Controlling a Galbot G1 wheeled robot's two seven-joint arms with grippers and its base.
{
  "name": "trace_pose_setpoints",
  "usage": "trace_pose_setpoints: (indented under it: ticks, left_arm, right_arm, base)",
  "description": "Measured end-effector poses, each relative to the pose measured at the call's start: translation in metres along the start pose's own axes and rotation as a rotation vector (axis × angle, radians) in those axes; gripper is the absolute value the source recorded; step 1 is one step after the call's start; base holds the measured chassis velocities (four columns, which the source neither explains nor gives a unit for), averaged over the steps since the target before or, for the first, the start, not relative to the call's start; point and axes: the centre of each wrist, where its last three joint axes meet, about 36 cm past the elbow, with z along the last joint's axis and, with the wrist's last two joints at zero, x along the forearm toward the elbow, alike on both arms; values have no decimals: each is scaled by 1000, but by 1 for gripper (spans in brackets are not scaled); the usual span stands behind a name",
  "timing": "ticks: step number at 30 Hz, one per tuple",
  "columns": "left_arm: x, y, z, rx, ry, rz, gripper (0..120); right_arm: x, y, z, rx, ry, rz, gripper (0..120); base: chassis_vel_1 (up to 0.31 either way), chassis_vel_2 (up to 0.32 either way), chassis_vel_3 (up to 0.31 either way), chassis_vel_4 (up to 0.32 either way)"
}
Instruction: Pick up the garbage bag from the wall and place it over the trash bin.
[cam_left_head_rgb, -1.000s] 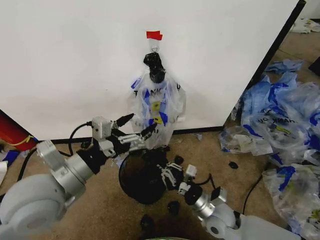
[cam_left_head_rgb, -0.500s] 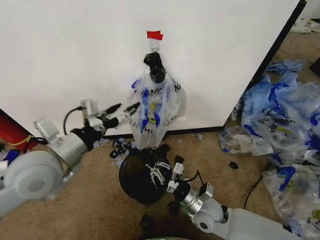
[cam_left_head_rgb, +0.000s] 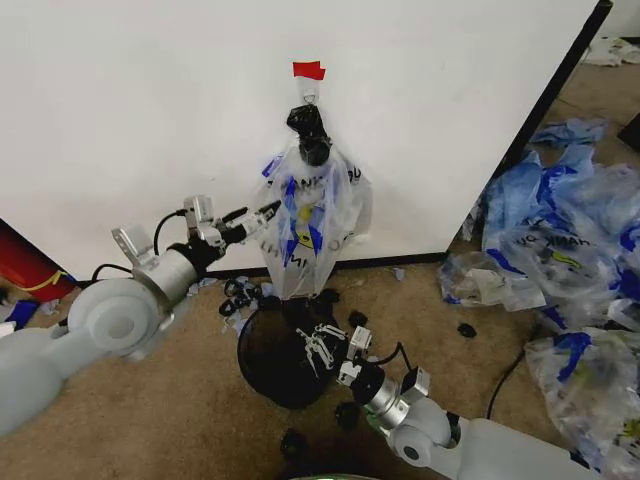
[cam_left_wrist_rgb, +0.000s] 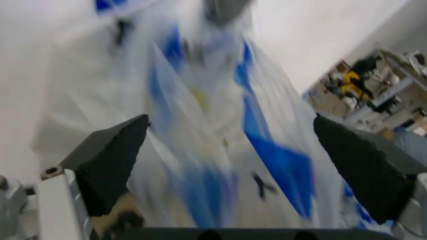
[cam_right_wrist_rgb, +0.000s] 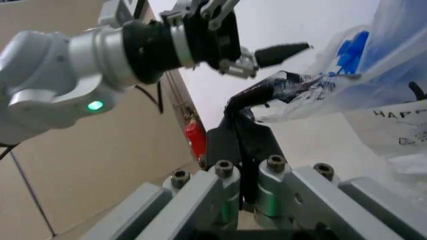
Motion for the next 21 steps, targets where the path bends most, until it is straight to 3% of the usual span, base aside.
trace_pose_setpoints:
  ticks: [9, 21]
  left_arm:
    - [-5, -16, 22, 7, 74, 34, 98]
    - [-27, -11, 19, -17, 62, 27, 98]
  right_arm:
    - [6, -1, -5, 9, -4, 14, 0]
    - [14, 0, -10, 14, -15, 26, 0]
  base:
    - [0, 0, 0, 0]
    - [0, 0, 0, 0]
